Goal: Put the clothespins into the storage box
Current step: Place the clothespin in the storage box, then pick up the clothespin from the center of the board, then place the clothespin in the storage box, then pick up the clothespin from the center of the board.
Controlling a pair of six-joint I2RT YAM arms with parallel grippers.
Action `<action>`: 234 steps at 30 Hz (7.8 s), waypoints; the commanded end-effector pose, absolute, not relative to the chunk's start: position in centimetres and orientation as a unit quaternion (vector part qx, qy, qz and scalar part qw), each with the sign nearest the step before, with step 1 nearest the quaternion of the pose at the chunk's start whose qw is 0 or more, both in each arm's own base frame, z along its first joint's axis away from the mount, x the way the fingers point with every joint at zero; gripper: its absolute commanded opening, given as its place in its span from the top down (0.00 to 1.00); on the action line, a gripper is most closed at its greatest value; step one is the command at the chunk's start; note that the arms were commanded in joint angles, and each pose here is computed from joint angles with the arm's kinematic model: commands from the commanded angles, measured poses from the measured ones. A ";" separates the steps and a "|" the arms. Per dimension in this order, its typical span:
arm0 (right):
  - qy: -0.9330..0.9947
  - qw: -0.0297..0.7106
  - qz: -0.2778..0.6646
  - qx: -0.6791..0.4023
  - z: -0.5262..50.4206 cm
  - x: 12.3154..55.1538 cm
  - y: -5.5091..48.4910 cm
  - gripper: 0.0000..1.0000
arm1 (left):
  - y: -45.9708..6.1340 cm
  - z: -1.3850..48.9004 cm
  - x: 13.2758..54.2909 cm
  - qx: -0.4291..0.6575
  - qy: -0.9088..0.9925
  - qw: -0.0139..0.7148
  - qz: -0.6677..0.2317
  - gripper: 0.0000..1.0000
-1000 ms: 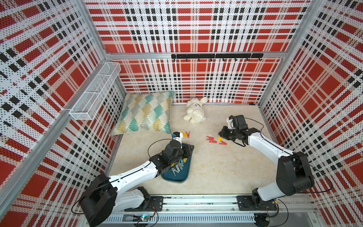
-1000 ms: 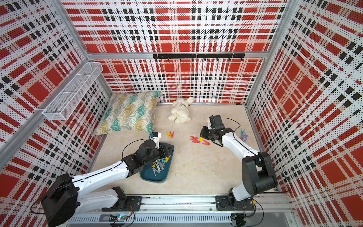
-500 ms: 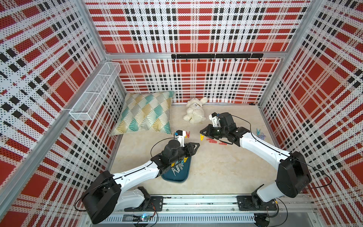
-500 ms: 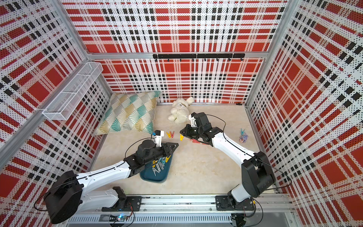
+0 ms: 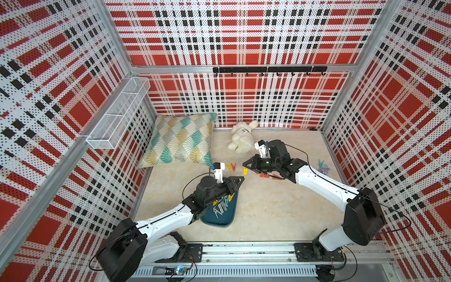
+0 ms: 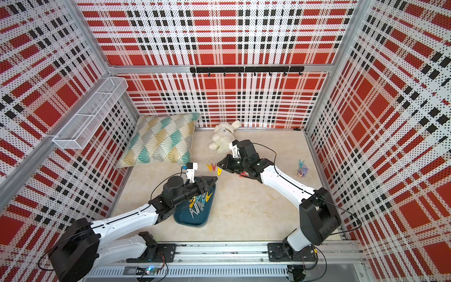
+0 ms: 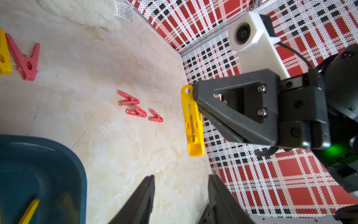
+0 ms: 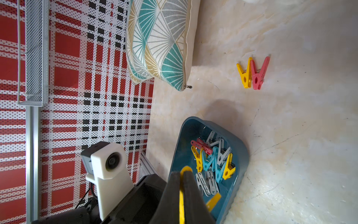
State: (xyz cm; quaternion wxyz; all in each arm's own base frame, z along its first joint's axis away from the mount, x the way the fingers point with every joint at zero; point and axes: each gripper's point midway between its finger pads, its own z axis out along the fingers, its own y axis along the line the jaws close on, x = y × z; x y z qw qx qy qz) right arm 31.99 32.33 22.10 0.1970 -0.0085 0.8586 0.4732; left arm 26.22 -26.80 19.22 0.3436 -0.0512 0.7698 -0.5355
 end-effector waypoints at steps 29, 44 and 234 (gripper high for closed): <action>0.863 0.220 0.453 -0.049 23.9 30.9 34.3 0.63 | -25.9 20.1 25.8 -0.059 0.742 0.338 -0.576 0.89; 0.931 0.304 0.202 -0.017 19.3 38.2 22.6 0.51 | -20.0 10.5 24.7 -0.092 0.874 0.307 -0.364 0.89; 0.973 0.171 -0.046 -0.145 2.4 44.1 19.7 0.81 | -17.3 7.7 24.5 -0.134 0.902 0.305 -0.275 0.52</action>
